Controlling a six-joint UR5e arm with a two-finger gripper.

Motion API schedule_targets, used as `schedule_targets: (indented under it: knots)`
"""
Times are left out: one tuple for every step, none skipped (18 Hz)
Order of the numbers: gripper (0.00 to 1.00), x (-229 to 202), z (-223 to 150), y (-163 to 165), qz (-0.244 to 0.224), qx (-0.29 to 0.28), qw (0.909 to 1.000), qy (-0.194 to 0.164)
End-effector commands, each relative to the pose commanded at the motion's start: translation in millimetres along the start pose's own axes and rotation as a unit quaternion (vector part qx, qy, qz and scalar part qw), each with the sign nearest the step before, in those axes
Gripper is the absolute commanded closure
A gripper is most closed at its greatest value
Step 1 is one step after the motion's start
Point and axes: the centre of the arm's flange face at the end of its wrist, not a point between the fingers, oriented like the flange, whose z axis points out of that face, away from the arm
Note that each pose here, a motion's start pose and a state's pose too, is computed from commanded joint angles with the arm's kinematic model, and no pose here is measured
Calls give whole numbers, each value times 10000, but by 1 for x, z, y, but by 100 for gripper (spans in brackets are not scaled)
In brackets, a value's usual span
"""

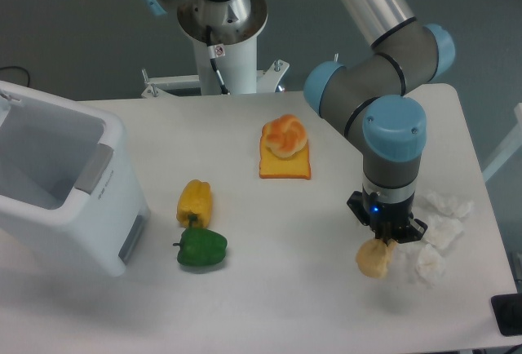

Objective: Place the square bread in the trash can
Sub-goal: 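Lift the held tan square bread with the gripper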

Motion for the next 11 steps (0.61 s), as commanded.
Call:
schedule_targets:
  knots:
    - [80, 0, -1, 0, 0, 3, 10000, -7]
    - [80, 0, -1, 0, -8, -5, 10000, -10]
    - [80, 0, -3, -1, -16, 10, 10000, -21]
    - [80, 1, -3, -2, -62, 26, 10000, -15]
    - [80, 1, -8, -3, -110, 41, 9999, -50]
    - [80, 2, -8, -6, -187, 40, 9998, -52]
    - [80, 3, -12, -7, -273, 39, 9996, -78]
    - [80, 7, -14, -12, -283, 35, 9996, -82]
    - [80, 11, -18, -17, -255, 48, 9996, -103]
    - [80, 13, -26, -18, -265, 70, 9995, -144]
    - [80, 18, -33, -23, -222, 107, 9996, -164]
